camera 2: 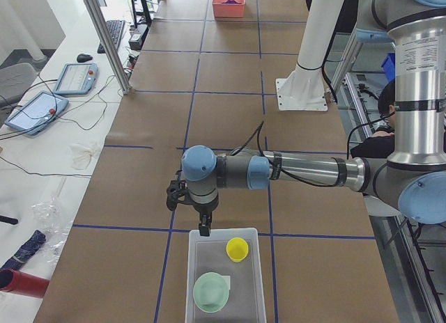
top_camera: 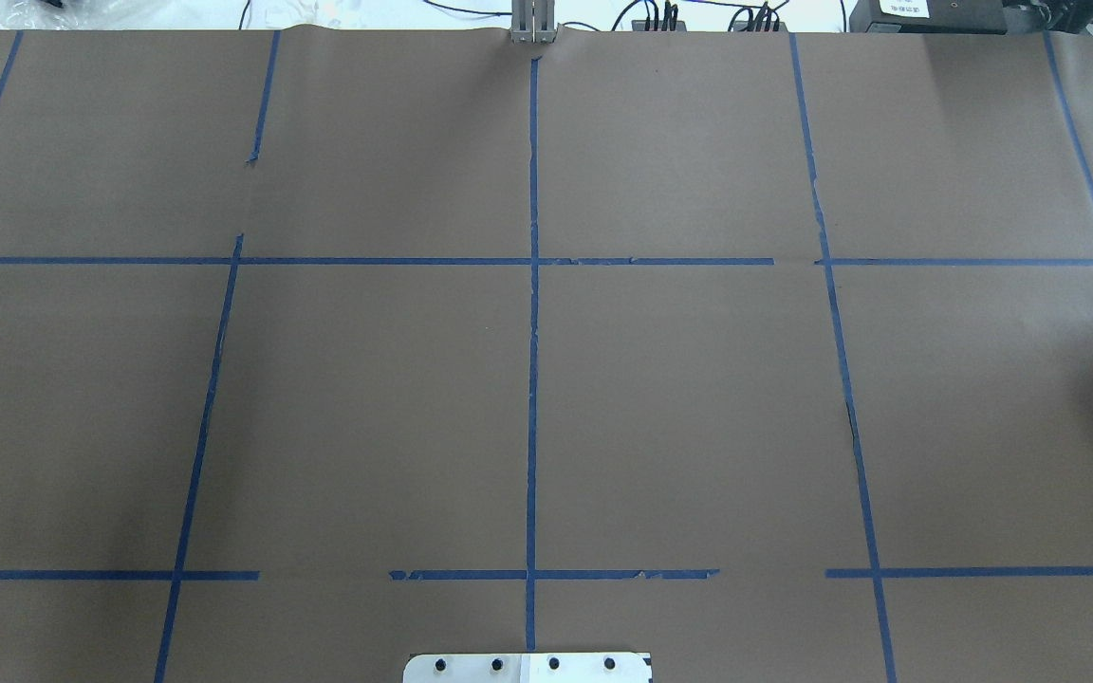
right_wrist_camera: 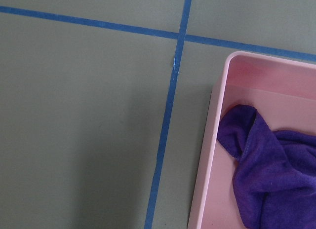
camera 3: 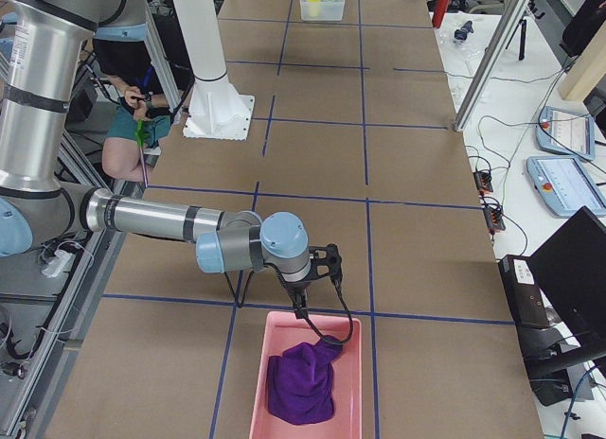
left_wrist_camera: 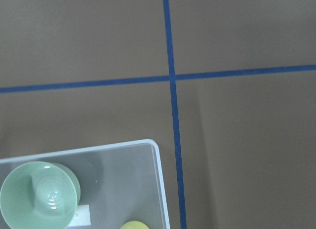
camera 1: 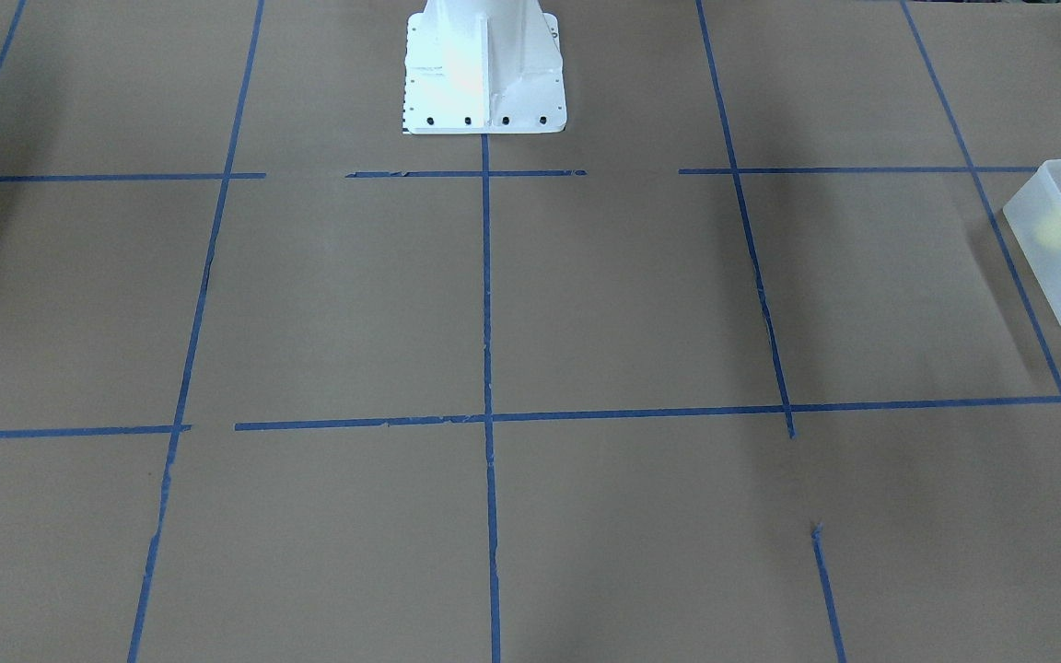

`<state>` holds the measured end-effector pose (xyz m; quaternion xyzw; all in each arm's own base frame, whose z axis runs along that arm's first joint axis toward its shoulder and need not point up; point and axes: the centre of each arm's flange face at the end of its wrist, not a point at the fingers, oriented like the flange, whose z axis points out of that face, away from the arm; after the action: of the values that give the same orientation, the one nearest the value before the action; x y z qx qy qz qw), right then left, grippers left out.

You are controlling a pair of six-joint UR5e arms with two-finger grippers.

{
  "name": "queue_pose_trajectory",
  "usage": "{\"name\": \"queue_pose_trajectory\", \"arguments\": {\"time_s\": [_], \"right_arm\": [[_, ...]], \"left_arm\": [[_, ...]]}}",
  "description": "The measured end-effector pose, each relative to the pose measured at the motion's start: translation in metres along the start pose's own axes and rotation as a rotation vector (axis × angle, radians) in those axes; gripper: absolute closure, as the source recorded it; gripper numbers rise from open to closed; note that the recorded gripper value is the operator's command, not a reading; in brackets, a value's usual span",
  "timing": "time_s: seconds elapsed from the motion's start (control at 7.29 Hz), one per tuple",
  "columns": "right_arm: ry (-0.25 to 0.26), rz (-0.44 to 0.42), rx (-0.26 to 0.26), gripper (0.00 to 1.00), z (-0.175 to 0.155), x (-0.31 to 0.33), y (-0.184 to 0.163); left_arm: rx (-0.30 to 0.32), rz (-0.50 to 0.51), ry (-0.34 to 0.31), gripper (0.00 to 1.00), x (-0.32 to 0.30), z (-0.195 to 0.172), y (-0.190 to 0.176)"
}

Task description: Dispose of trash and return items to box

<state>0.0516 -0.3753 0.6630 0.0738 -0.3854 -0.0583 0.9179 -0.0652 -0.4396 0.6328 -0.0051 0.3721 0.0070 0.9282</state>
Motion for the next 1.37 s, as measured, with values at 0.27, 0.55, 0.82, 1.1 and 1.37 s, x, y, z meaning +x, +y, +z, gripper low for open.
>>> {"name": "queue_pose_trajectory", "arguments": {"time_s": [0.27, 0.55, 0.82, 1.1, 1.37], "right_arm": [[0.001, 0.014, -0.040, 0.00, -0.001, -0.012, -0.016], [0.018, 0.046, -0.069, 0.00, -0.018, -0.028, -0.036], [0.025, 0.049, -0.073, 0.00, -0.023, -0.032, -0.039], [0.025, 0.045, -0.077, 0.00, -0.022, -0.032, -0.038], [0.025, 0.045, -0.081, 0.00, -0.020, -0.030, -0.037]], "left_arm": [[0.005, 0.007, 0.000, 0.00, 0.001, -0.002, 0.001], [0.054, 0.116, -0.003, 0.00, 0.005, -0.009, 0.001], [0.071, 0.174, -0.003, 0.00, 0.005, -0.009, 0.004], [0.080, 0.189, -0.008, 0.00, 0.006, -0.012, 0.000], [0.082, 0.188, -0.010, 0.00, 0.006, -0.013, 0.000]]}}
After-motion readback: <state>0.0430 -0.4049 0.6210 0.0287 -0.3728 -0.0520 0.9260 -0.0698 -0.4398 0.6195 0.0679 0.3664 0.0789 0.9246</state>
